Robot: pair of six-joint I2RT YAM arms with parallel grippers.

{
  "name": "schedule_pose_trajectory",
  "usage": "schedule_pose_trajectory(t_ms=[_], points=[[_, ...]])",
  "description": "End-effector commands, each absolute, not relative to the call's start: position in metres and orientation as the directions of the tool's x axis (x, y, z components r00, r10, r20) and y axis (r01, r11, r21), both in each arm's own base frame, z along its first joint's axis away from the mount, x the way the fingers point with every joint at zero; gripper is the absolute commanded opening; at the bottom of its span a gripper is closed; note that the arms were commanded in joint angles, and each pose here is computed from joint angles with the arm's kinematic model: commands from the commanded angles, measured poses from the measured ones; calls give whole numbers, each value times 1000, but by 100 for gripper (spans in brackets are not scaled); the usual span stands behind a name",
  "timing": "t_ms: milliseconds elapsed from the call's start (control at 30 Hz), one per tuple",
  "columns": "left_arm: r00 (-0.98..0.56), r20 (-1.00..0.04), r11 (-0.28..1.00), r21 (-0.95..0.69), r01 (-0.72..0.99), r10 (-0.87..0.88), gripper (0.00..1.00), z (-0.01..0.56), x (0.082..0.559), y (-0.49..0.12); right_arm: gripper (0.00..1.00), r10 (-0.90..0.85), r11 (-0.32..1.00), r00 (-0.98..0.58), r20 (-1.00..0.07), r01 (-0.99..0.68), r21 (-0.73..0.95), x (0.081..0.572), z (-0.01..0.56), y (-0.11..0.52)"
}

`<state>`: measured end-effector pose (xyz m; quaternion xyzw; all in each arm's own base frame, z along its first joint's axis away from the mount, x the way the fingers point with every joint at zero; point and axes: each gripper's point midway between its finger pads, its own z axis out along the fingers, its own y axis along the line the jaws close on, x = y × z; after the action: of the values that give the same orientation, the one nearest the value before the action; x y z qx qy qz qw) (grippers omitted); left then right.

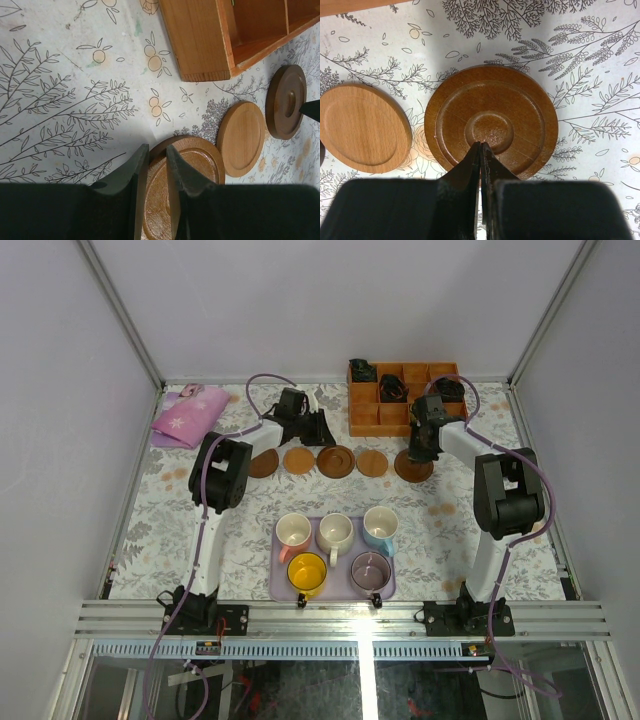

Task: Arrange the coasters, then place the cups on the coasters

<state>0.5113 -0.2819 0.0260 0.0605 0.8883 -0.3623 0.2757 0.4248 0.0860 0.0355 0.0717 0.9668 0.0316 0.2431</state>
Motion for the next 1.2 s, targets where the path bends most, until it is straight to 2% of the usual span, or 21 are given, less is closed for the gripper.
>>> schedule_pose_trajectory(t_ms=[0, 267, 533, 833, 1167], points=[[-858, -509, 727, -615, 305, -70, 20, 19, 497, -287, 0, 160, 987, -855, -493, 127, 101, 436, 47, 84], [-857, -510, 739, -605, 297, -74, 20, 19, 496, -284, 0, 173, 985, -855, -488, 150, 87, 437, 44, 76], [-825, -558, 765, -569, 303, -88, 20, 31, 512, -278, 0, 178, 984, -858, -481, 150, 97, 439, 43, 75], [-771, -619, 775, -558, 299, -148, 27, 67, 541, -259, 0, 167, 986, -867, -470, 134, 103, 440, 38, 78], [-725, -661, 772, -559, 304, -193, 28, 108, 543, -237, 0, 167, 985, -876, -452, 132, 108, 448, 27, 81]])
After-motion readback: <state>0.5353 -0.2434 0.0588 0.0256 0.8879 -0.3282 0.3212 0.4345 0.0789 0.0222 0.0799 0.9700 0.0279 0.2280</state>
